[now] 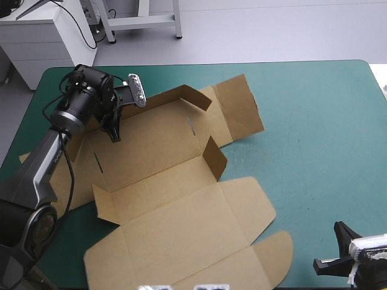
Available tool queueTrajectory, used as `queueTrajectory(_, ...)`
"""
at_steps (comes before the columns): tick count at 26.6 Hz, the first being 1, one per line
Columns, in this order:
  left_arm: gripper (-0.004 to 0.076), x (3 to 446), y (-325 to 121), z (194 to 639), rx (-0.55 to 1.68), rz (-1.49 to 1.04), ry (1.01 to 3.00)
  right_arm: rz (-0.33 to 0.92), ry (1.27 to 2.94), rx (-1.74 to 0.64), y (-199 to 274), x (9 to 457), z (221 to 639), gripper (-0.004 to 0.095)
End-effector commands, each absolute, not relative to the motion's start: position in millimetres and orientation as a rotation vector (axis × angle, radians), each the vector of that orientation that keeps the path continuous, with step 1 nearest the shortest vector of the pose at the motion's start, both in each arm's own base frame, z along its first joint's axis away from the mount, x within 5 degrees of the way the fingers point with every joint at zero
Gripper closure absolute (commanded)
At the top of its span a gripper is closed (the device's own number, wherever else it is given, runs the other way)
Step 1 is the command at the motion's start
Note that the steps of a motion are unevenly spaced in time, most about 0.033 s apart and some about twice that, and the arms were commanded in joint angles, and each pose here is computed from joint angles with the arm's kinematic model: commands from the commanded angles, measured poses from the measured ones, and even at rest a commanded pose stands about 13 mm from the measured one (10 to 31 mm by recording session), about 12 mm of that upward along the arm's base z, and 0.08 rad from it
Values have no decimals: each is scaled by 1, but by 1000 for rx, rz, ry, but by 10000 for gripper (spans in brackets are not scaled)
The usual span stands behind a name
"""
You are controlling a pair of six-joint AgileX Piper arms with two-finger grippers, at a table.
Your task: Fold the box
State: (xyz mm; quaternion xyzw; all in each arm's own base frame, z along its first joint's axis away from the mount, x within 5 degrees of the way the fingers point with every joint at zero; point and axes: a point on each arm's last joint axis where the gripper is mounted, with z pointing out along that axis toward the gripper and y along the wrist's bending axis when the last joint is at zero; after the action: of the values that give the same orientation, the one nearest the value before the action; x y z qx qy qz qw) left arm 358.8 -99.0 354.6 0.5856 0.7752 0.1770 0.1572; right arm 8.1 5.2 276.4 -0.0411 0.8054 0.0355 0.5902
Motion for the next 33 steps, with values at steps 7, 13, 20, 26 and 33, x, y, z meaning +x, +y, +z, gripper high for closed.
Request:
queueTrajectory(7, 732, 338, -143, 391, 1749, 646, 1894, 79, 1754, -88, 5, 4, 290, 928)
queueTrajectory(13, 733, 322, -180, 391, 1787, 697, 1773, 79, 1754, -88, 5, 4, 290, 928)
queueTrajectory(20, 732, 322, -209, 409, 1647, 874, 1503, 79, 1754, -88, 5, 4, 290, 928)
queueTrajectory(26, 733, 322, -216, 412, 1546, 807, 1501, 79, 1754, -88, 5, 4, 290, 928)
queueTrajectory(33, 733, 318, -220, 388, 1542, 758, 1565, 79, 1754, -88, 5, 4, 290, 928)
